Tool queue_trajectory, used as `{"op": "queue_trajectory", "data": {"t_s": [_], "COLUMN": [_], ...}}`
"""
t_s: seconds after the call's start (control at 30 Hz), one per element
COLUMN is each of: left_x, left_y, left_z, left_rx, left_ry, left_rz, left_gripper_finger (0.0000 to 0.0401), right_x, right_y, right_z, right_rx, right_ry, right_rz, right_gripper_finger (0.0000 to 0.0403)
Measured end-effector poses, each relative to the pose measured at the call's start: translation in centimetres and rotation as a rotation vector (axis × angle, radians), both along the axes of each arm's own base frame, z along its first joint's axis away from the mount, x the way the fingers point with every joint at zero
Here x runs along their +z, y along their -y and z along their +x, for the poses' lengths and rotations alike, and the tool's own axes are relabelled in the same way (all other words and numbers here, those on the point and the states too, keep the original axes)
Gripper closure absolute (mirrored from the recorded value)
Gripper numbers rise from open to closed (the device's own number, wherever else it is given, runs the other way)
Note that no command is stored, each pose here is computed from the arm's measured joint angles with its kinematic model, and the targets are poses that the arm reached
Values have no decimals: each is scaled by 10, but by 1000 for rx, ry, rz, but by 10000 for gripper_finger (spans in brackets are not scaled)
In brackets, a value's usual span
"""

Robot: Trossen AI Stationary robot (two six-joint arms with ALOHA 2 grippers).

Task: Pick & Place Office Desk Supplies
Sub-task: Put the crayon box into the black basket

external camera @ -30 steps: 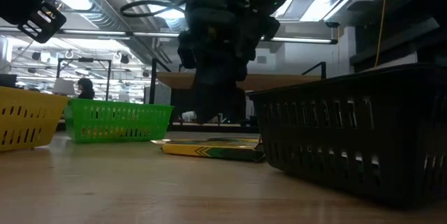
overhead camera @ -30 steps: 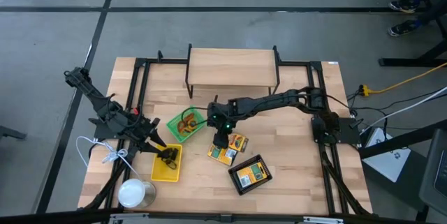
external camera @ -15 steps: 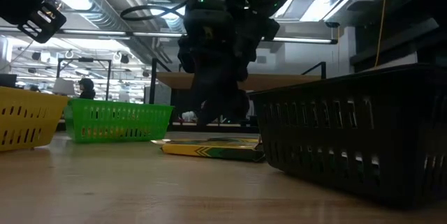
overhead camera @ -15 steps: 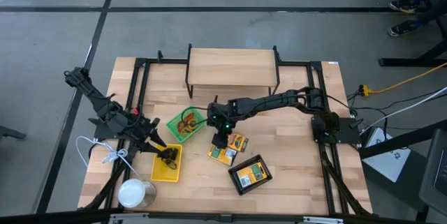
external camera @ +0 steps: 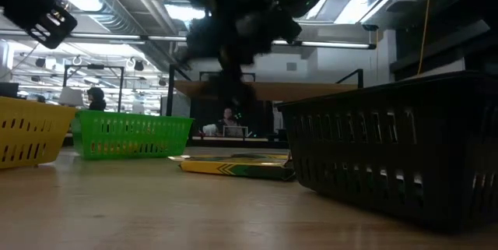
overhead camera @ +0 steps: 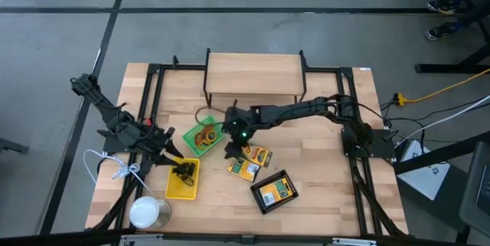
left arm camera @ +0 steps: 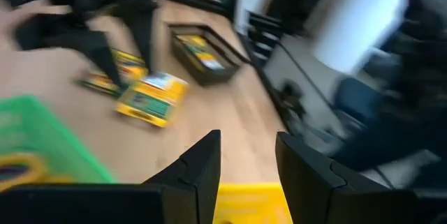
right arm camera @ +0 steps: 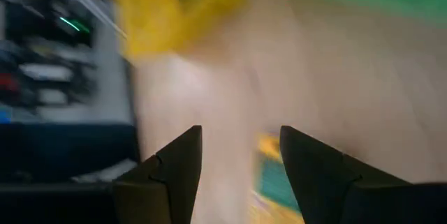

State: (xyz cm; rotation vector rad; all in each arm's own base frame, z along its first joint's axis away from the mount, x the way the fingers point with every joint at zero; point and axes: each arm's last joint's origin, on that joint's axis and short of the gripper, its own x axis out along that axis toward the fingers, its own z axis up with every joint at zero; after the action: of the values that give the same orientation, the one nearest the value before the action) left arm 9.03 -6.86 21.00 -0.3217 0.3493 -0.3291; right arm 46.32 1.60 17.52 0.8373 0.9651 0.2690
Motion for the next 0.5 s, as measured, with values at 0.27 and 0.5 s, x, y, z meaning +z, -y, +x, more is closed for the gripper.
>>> {"op": "queue_trajectory", "data": {"t_s": [0.27,0.5], "left_x": [16,39], "left_y": [-11,-13], "left_z": [5,5], "left_rx": [473,527], "left_ry": [188,336], "left_rz": [-42,-247], "left_gripper_finger": [269,269], "right_x": [97,170], "right_y": [4,9], "right_z": [-13,-49], "right_rx": [-175,-345], "right_ry": [306,483], "right_rz": [-23,-115], "right_gripper_finger": [208,208]}}
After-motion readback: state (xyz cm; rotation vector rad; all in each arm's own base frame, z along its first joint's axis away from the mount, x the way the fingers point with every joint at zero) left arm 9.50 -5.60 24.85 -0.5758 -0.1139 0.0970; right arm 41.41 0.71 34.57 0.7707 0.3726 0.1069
